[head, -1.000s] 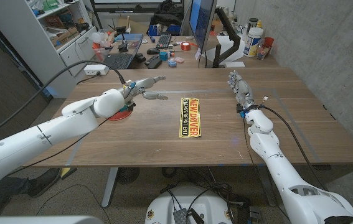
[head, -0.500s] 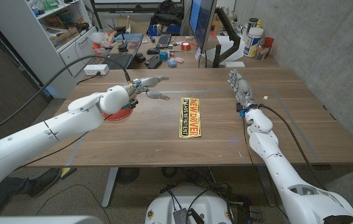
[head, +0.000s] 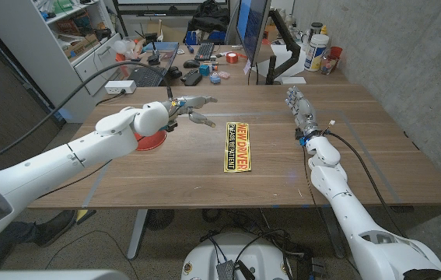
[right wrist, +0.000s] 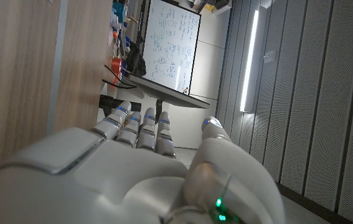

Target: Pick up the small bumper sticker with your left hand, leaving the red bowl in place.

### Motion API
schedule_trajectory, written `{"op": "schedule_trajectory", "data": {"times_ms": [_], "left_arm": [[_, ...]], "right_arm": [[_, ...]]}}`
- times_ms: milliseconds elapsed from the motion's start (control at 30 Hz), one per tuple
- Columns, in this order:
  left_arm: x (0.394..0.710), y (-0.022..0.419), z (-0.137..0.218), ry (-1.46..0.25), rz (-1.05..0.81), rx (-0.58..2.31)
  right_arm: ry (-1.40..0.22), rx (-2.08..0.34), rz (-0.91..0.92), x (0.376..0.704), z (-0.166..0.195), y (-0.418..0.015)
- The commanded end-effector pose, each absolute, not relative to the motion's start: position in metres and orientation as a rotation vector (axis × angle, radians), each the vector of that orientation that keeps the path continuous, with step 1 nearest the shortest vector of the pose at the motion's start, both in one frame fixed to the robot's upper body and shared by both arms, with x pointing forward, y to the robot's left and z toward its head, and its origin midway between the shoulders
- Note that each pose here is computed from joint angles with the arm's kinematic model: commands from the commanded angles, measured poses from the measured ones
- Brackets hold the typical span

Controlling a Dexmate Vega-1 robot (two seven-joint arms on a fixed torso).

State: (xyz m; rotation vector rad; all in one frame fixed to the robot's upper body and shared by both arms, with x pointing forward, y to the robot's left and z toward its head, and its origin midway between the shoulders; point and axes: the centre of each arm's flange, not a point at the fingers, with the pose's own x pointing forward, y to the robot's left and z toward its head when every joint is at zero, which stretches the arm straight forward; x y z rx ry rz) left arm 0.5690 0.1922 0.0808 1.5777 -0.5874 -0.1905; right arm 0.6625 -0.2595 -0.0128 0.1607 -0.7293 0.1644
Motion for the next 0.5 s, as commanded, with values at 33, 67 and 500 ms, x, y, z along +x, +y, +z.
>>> {"op": "schedule_trajectory", "data": {"times_ms": [33, 67, 500], "left_arm": [[0.573, 0.172, 0.085, -0.588, -0.194, 1.717], [0.573, 0.171, 0.085, -0.587, -0.198, 1.721], [0.575, 0.159, 0.084, -0.591, -0.210, 1.741]], "right_arm": [[-0.734, 0.167, 0.161, 0.663, -0.012, -0.259], [-0.735, 0.167, 0.161, 0.663, -0.012, -0.259], [-0.732, 0.172, 0.162, 0.662, -0.015, -0.261]]}}
